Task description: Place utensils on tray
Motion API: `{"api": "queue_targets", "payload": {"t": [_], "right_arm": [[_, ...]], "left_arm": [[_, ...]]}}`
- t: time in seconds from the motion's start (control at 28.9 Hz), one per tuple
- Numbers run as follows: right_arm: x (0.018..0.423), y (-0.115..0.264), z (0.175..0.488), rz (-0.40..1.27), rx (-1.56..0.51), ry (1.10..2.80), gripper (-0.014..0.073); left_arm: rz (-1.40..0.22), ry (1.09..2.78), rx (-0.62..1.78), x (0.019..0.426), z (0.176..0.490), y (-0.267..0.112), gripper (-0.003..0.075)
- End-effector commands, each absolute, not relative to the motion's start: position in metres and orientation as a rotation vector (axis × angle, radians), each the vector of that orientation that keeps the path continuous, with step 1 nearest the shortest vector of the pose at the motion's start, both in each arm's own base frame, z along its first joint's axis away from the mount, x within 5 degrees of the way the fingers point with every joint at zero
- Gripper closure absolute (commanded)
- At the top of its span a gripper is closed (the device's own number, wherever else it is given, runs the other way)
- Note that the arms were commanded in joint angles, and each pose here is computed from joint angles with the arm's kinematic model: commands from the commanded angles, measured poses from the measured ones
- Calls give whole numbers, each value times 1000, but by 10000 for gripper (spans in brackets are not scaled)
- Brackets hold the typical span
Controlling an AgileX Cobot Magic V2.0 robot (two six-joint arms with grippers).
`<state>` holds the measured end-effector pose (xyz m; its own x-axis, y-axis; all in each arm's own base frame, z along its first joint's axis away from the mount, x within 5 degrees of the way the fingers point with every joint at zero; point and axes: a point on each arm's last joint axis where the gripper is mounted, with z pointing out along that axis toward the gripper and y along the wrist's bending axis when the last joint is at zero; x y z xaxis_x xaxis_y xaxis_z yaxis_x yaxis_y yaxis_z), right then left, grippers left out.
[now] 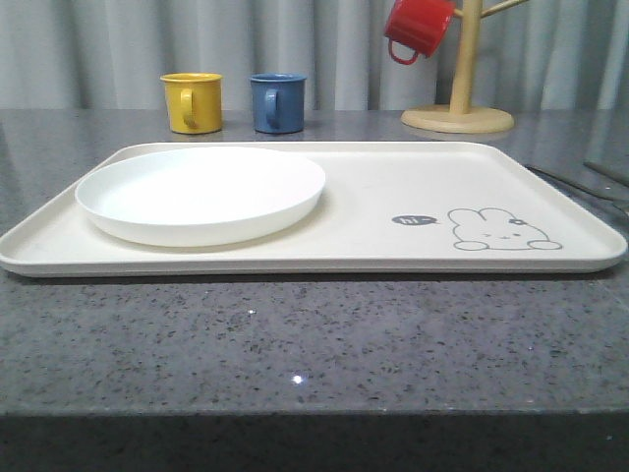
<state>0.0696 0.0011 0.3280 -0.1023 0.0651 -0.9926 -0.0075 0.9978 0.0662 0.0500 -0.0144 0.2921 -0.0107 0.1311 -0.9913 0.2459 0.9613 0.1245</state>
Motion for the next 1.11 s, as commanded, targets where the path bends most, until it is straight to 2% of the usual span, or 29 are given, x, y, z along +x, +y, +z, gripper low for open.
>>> {"api": "queue_targets", "payload": {"t": [0.0,0.66,0.76,1.07], "right_arm": [[71,0,345,41,32,1576,-50],[73,1,346,47,35,1580,-45],[80,1,346,46,37,1643,-10],[132,1,351,41,43,1951,180]], "left_arm": [[-109,1482,251,49,308,-13,738],[-109,1482,251,49,308,-13,738],[-109,1482,251,49,308,-13,738],[-109,1482,251,49,308,-13,738]]}}
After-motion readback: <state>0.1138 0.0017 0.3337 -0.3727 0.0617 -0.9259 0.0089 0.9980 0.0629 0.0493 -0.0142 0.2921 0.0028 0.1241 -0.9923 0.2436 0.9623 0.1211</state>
